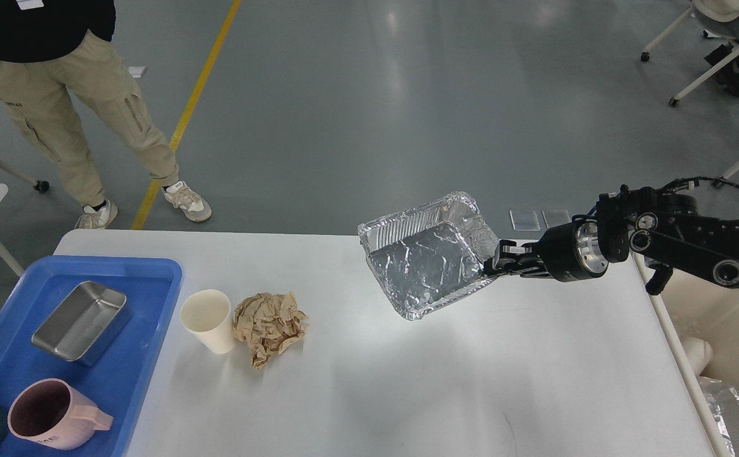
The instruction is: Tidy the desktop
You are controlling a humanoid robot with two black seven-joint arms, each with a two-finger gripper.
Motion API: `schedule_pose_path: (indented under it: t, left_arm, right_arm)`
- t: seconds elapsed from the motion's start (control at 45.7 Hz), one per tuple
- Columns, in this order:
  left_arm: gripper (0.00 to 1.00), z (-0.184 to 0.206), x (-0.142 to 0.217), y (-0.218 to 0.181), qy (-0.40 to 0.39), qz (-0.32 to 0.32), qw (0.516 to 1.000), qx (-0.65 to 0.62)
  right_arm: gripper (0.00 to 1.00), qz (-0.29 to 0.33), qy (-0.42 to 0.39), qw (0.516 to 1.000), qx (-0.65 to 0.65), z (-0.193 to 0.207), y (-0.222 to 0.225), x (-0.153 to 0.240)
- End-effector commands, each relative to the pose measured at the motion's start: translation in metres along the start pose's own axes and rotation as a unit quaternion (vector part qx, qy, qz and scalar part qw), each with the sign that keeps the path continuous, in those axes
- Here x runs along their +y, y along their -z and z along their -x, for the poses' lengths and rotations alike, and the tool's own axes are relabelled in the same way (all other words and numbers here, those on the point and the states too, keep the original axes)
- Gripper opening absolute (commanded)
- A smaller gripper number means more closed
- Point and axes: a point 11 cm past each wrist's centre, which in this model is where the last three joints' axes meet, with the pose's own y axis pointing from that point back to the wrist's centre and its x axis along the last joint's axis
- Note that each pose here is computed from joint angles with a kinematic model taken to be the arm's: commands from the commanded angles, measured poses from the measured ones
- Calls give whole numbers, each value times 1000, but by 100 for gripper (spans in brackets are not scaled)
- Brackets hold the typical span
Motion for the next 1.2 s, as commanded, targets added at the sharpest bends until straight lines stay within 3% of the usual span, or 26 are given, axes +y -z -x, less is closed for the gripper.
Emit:
schedule_pose_path:
  t: [0.0,0.307,0.569,0.766,0.92,1.182]
  left_arm:
    - [97,-7,0,4,-4,-12,1000,-10]
    - [97,-18,-57,-45,42,-45,973,-221]
    - [97,36,-121,-55,132,-66,934,-326]
    - [96,79,-148,-48,176,-56,919,-350]
    - [96,109,-173,-23,210,-82,895,-386]
    - [96,145,-196,-34,269,-56,851,-448]
  right_arm:
    - [0,0,0,1000,0,1,0,0]
    - [0,-4,-2,1000,3,-1,4,0]
    - [0,-9,-4,1000,7,-4,10,0]
    - [0,-10,-3,1000,9,-4,11,-1]
    - [0,-12,-6,1000,13,-7,15,1]
    - [0,-18,-2,1000,17,-6,21,-2]
